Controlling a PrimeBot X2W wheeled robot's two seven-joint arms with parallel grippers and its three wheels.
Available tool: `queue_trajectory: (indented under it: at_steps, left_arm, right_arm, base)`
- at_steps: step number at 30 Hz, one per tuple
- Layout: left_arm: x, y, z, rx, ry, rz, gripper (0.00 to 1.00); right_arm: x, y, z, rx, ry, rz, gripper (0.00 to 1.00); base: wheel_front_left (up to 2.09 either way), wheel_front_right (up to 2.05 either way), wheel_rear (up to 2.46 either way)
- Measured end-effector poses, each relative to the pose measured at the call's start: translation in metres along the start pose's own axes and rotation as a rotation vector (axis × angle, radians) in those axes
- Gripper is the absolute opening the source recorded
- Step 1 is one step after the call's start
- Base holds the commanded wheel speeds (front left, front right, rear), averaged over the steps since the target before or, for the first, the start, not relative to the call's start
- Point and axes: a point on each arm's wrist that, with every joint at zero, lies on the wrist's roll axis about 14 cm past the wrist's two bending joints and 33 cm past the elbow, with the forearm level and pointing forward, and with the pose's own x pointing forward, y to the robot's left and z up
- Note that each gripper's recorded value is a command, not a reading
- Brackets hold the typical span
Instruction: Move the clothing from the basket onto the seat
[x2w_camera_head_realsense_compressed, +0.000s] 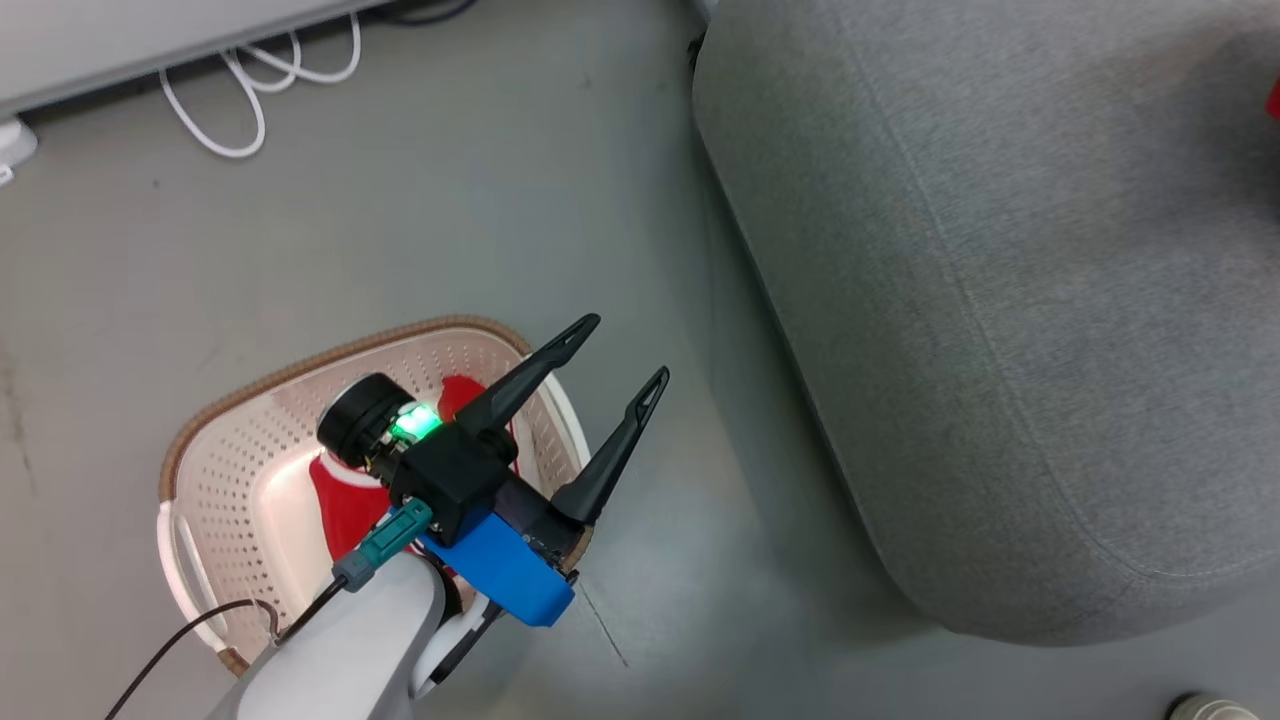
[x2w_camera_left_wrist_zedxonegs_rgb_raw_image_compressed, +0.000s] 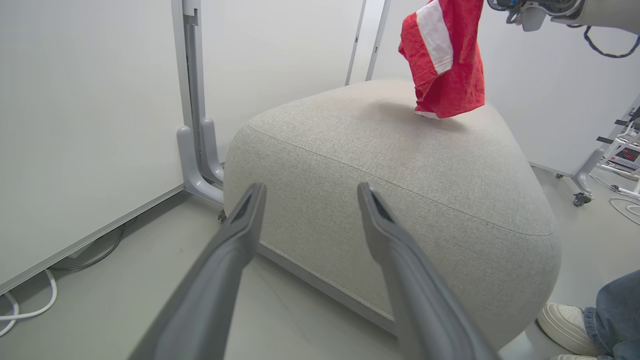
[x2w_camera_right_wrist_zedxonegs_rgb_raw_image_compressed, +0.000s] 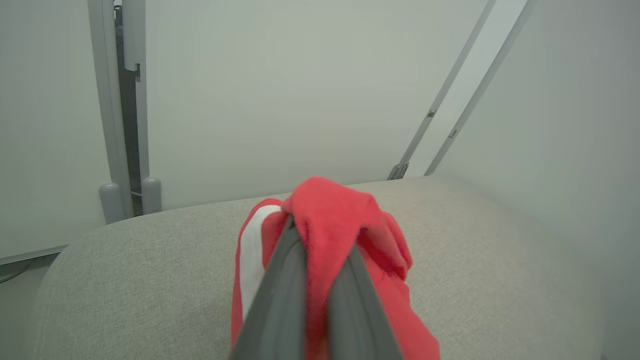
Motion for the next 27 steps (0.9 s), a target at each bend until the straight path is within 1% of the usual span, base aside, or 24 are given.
queue_trajectory:
  at_steps: [4,7,9,12,15,16,17,18,19,23,27]
  left_arm:
    - [-0.003,0.016,-0.018,-0.024,0.018,0.015,1.0]
    - [-0.008,0.028,-0.032,-0.035,0.039,0.032,1.0]
    - [-0.012,0.033,-0.039,-0.041,0.053,0.047,1.0]
    - [-0.017,0.038,-0.042,-0.042,0.065,0.063,1.0]
    - [-0.018,0.039,-0.04,-0.036,0.063,0.067,1.0]
    - [-0.018,0.038,-0.038,-0.036,0.063,0.068,1.0]
    - [-0.017,0.038,-0.037,-0.035,0.061,0.069,1.0]
    - [-0.017,0.037,-0.035,-0.033,0.058,0.071,1.0]
    - [-0.017,0.036,-0.033,-0.035,0.054,0.074,1.0]
    - [-0.023,0.028,-0.025,-0.046,0.055,0.096,1.0]
    - [-0.032,0.016,-0.01,-0.055,0.044,0.134,1.0]
  right_arm:
    - [0.01,0.036,-0.057,0.025,0.112,0.033,0.0]
    - [0.007,0.058,-0.103,0.033,0.204,0.051,0.0]
    - [0.004,0.071,-0.124,0.044,0.247,0.062,0.0]
    - [0.0,0.083,-0.141,0.057,0.277,0.076,0.0]
    - [-0.002,0.083,-0.142,0.055,0.274,0.077,0.0]
    - [-0.003,0.083,-0.141,0.053,0.273,0.079,0.17]
    - [-0.004,0.082,-0.138,0.054,0.264,0.081,0.41]
    - [-0.004,0.082,-0.135,0.053,0.254,0.084,0.47]
    - [-0.004,0.081,-0.131,0.052,0.245,0.086,1.0]
    - [-0.011,0.08,-0.116,0.066,0.215,0.102,1.0]
    - [-0.026,0.07,-0.097,0.049,0.173,0.123,1.0]
  base:
    - [0.0,0.0,0.0]
    - [0.0,0.0,0.0]
    - [0.0,0.0,0.0]
    - [0.0,0.0,0.0]
    - [0.0,0.0,0.0]
    - [0.0,0.0,0.0]
    - [0.0,0.0,0.0]
    - [0.0,0.0,0.0]
    - [0.0,0.0,0.0]
    - [0.0,0.0,0.0]
    - [0.0,0.0,0.0]
